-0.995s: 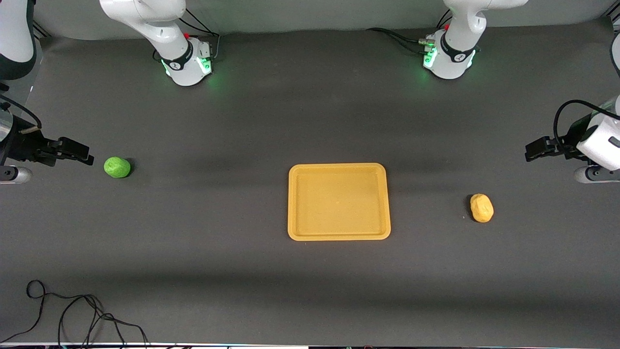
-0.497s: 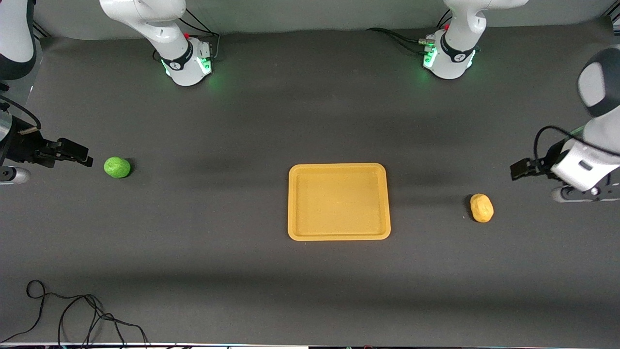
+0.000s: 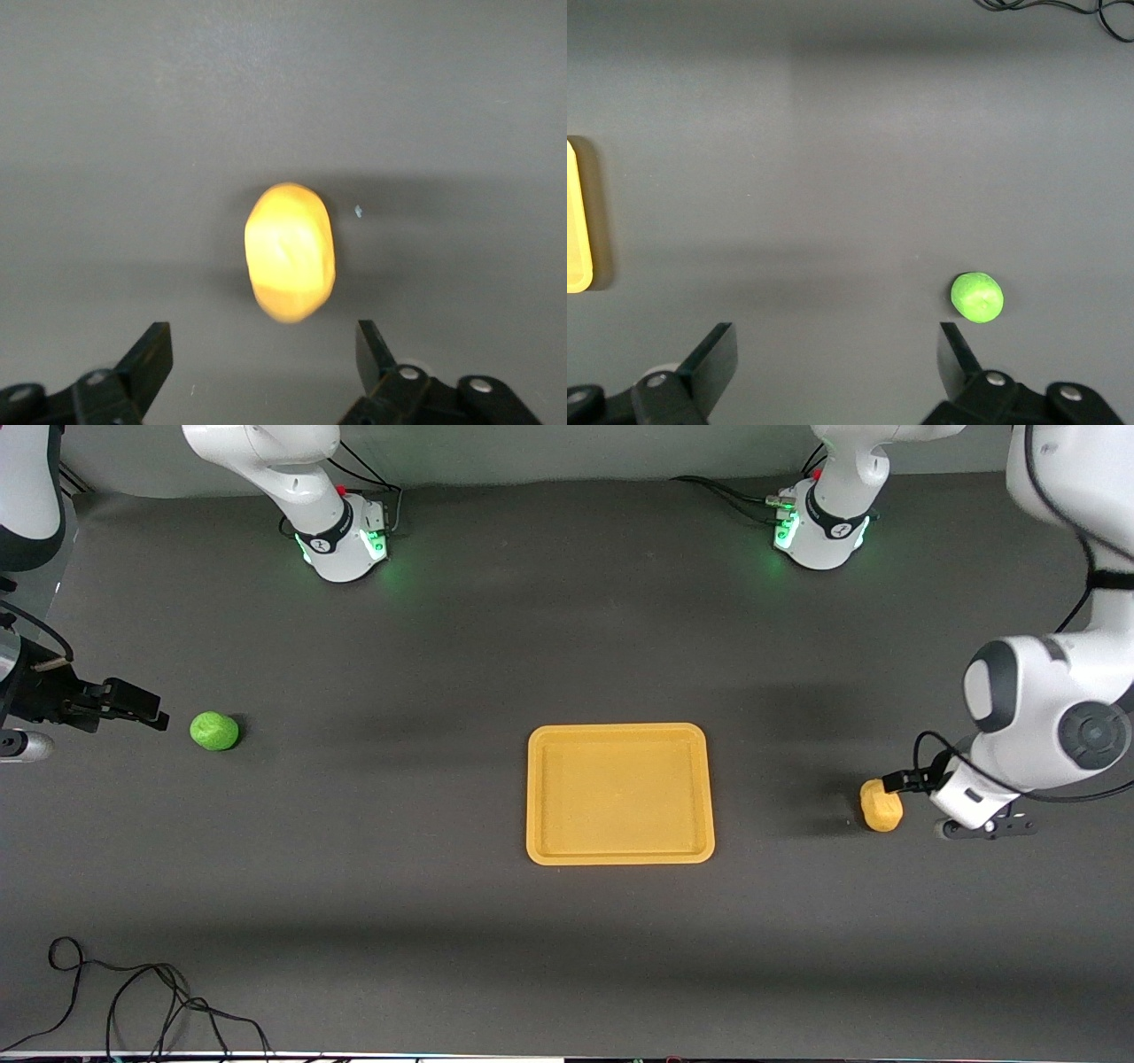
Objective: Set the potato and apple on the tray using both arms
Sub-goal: 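Reach the left gripper down to the yellow potato and grasp it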
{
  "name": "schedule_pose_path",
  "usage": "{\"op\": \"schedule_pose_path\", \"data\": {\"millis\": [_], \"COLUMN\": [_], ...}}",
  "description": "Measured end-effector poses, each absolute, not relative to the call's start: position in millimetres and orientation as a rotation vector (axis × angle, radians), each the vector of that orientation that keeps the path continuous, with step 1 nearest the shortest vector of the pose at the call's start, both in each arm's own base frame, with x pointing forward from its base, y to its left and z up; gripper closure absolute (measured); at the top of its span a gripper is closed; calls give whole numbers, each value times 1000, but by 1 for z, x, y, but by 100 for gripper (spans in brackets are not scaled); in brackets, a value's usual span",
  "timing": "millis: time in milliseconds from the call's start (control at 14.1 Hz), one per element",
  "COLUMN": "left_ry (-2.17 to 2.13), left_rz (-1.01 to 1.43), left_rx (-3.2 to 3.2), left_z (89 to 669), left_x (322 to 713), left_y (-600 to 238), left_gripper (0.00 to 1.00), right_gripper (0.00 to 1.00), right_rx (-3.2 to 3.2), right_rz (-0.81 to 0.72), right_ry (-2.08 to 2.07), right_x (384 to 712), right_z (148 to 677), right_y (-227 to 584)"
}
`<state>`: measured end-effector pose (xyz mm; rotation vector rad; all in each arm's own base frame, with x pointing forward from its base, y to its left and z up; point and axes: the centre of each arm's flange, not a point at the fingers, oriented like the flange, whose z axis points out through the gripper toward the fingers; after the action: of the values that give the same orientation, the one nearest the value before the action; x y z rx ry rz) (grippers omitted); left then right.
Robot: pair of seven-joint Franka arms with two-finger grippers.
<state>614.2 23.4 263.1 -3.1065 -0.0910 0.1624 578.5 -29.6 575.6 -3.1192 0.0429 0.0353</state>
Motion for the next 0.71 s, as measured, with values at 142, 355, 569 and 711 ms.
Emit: {"op": "schedule_pose_path", "data": {"millis": [142, 355, 569, 711], "left_ry": [-87, -83, -83, -83], "left_rz": [149, 157, 160, 162], "left_rx": [-3105, -3104, -3104, -3105], "left_z": [221, 203, 203, 204], "left_x": [618, 617, 617, 618], "left_y": [23, 22, 21, 21], "left_gripper": [1, 2, 18, 23], "right_gripper": [0, 0, 0, 0], "right_rx": [-3119, -3119, -3119, -3119], "right_rz": [36, 36, 36, 38], "right_ry": [44, 44, 44, 50], "right_x": [579, 579, 578, 579], "right_z": [575, 575, 575, 575], "right_y": [-30, -30, -30, -32]}}
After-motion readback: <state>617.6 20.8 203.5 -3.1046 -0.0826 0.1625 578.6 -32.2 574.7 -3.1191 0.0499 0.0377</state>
